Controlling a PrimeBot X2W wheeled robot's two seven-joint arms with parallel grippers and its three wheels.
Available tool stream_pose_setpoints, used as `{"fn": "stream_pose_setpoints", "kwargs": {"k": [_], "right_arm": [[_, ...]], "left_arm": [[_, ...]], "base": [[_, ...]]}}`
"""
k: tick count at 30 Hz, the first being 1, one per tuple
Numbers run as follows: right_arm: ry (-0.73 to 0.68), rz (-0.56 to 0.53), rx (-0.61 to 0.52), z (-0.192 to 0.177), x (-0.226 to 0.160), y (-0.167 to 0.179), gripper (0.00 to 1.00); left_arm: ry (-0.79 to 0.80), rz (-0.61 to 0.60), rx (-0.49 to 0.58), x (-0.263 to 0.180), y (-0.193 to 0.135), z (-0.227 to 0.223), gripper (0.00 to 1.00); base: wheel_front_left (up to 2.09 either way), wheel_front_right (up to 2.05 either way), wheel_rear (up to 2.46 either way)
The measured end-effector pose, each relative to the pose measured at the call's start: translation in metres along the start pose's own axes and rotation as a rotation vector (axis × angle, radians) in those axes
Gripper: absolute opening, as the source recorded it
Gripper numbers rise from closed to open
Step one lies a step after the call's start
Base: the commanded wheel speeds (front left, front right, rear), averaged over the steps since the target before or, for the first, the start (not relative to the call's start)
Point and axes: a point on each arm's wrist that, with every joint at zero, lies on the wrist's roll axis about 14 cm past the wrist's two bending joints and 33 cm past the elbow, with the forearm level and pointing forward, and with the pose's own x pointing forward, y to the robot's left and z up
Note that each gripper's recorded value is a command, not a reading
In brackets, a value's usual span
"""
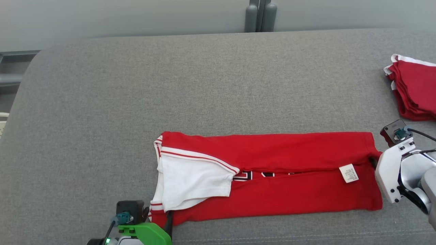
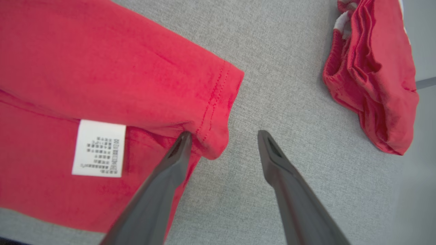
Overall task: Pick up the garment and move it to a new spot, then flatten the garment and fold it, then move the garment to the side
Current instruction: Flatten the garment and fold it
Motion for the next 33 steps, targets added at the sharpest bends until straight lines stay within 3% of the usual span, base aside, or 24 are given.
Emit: {"fn": "stream_pose_setpoints", "kwargs": {"k": [4,11,25,27,33], "right_arm": [[-0.034,-0.017,0.018,0.003,-0.007,-0.003,1.0],[-0.143,-0.049,0.101,0.014,-0.022,-0.009,1.0],[-0.642,-0.114,0.45,0.068,-0.082,0.011,1.0],[-0.733,-0.111,0.551,0.074,-0.092,0.021,1.0],[-0.88,-0.064,0.667,0.089,-0.109,0.04,1.0]], "left_arm": [[0.008,0.024,-0.007,-0.005,0.003,-0.006,1.0],[-0.124,0.06,-0.005,-0.018,0.016,0.013,1.0],[-0.6,0.115,-0.062,-0.065,0.048,0.085,1.0],[-0.652,0.121,-0.077,-0.072,0.051,0.094,1.0],[-0.756,0.13,-0.128,-0.088,0.057,0.113,1.0]], "base": [[0.0,0.0,0.0],[0.0,0.0,0.0],[0.0,0.0,0.0],[0.0,0.0,0.0],[0.0,0.0,0.0]]}}
